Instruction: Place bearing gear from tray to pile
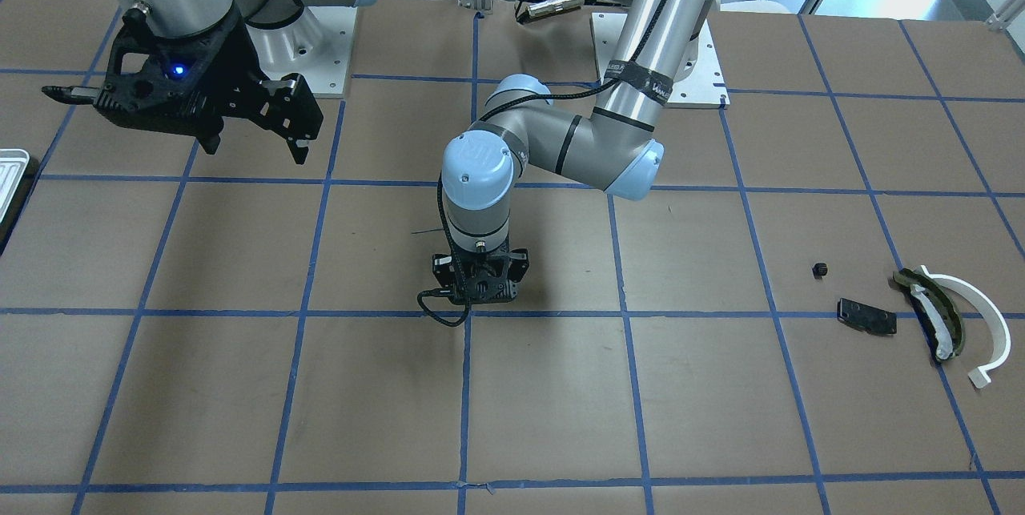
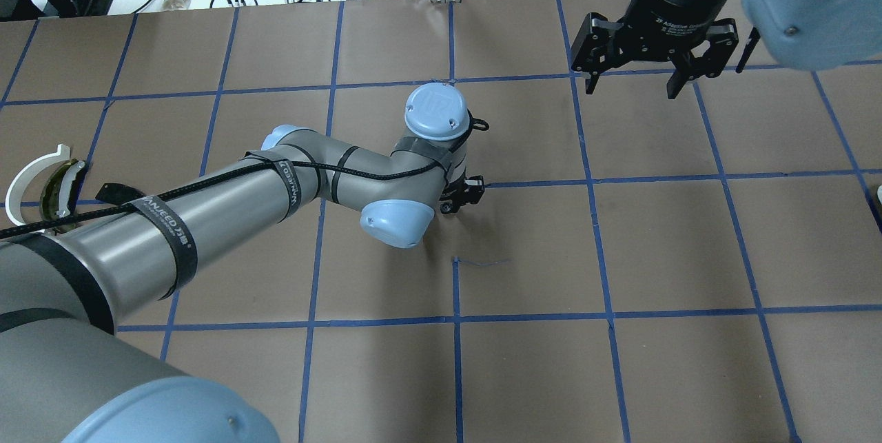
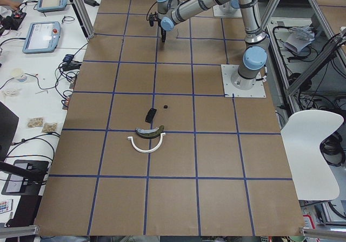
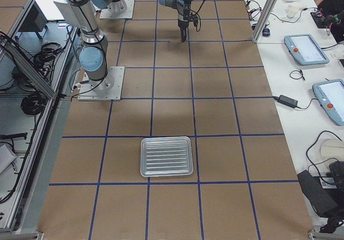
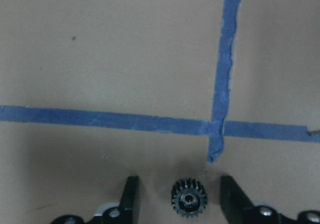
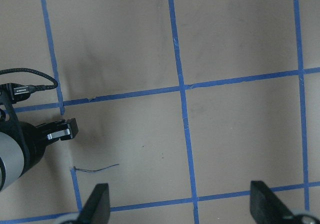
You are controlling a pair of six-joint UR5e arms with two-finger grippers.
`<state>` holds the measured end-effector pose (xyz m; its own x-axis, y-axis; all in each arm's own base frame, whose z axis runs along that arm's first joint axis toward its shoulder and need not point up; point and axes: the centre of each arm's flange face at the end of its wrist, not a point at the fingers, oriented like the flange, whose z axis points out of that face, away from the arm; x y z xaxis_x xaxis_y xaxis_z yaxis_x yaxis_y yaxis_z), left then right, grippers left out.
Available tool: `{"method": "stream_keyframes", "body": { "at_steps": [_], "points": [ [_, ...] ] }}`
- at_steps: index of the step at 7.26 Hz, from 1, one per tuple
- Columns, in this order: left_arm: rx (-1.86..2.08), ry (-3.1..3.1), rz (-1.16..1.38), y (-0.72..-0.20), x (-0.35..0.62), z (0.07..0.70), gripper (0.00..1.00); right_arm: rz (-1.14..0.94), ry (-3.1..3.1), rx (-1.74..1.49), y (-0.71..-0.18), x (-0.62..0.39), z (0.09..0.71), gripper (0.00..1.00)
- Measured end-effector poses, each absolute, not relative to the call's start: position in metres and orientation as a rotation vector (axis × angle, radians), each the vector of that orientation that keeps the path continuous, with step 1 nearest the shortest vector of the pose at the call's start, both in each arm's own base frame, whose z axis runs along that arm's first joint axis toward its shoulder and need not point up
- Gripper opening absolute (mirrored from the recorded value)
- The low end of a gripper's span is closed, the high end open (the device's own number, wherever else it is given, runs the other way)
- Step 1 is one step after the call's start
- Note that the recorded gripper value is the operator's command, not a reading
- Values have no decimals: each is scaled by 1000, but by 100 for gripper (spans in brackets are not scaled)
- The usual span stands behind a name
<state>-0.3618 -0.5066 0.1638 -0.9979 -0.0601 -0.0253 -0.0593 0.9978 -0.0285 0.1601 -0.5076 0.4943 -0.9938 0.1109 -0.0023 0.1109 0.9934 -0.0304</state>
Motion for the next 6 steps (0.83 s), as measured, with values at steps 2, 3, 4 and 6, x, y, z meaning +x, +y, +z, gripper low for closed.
{"method": "stream_keyframes", "body": {
  "at_steps": [2,3,4,6],
  "points": [
    [-90,3119,-58,-511,-357,172,0,15,3143,154,-527,161,496,100],
    [-104,3121,-55,-523,-338,188,0,28,3144,149,-530,161,497,100],
    [-114,3111,-19,-541,-296,214,0,27,3144,144,-531,162,498,100],
    [-49,3057,105,-563,-158,269,0,12,3140,140,-532,162,499,100]
  ]
}}
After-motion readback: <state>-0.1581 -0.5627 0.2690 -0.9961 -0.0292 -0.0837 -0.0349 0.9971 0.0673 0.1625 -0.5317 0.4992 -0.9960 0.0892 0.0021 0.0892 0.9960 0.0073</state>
